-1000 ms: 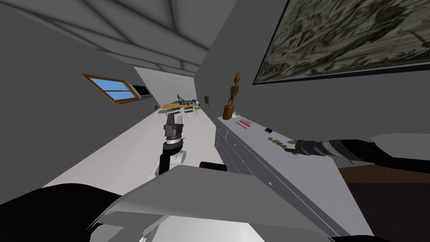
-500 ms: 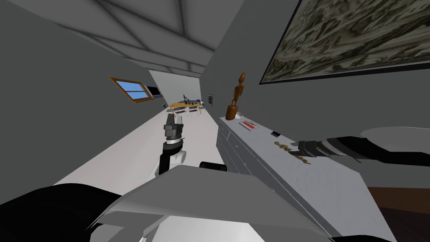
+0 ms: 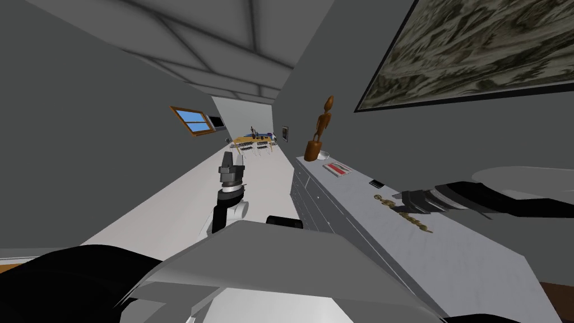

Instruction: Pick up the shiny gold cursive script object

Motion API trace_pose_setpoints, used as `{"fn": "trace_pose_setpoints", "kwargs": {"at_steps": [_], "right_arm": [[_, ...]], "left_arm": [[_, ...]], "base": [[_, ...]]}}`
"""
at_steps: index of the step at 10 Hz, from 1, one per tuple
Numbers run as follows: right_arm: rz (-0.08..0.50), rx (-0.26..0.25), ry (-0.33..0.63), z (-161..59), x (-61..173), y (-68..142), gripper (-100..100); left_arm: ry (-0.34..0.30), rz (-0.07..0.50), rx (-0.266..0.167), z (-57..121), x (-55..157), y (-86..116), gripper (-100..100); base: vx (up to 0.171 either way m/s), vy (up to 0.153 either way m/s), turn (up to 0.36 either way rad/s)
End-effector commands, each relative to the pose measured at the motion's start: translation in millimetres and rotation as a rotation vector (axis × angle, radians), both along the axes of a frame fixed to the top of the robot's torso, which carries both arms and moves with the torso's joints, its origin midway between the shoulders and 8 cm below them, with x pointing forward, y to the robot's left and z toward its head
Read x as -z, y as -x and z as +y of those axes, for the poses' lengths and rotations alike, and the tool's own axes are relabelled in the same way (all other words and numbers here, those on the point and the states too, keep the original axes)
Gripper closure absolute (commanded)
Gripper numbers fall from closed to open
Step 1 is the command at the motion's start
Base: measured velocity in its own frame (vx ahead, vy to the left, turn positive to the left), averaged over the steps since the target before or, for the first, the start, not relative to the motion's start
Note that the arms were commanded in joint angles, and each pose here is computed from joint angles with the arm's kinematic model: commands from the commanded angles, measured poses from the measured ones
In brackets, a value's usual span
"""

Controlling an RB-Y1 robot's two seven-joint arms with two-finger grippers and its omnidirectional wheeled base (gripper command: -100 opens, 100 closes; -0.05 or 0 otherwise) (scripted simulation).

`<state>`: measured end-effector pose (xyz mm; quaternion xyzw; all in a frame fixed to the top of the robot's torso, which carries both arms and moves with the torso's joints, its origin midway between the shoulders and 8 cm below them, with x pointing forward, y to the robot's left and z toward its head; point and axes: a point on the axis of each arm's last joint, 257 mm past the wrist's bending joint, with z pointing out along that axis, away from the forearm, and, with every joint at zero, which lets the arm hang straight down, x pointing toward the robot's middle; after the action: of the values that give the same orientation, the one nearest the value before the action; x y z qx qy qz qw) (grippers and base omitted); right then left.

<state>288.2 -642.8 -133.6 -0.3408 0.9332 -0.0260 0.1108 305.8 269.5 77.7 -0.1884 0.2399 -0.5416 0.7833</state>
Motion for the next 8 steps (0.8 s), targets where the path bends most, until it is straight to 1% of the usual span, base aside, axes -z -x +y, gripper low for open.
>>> {"fn": "trace_pose_setpoints", "kwargs": {"at_steps": [1,2,4,6,7,8], "right_arm": [[0.0,0.0,0.0,0,0,0,0],[-0.002,0.013,0.0,-7,12,11,-100],[-0.002,0.026,0.0,-13,23,23,-100],[-0.001,0.027,-0.001,-12,23,23,-100],[-0.002,0.025,0.0,-13,23,22,100],[-0.002,0.025,0.0,-13,23,22,100]], "left_arm": [[0.0,0.0,0.0,0.0,0,0,0],[0.0,0.0,0.0,0.0,0,0,0],[0.0,0.0,0.0,0.0,0,0,0],[0.0,0.0,0.0,0.0,0,0,0],[0.0,0.0,0.0,0.0,0,0,0],[0.0,0.0,0.0,0.0,0,0,0]], "base": [[0.0,0.0,0.0],[0.014,0.011,0.094],[0.033,0.019,0.092],[0.017,0.009,0.009],[0.0,0.0,0.0],[0.0,0.0,0.0]]}}
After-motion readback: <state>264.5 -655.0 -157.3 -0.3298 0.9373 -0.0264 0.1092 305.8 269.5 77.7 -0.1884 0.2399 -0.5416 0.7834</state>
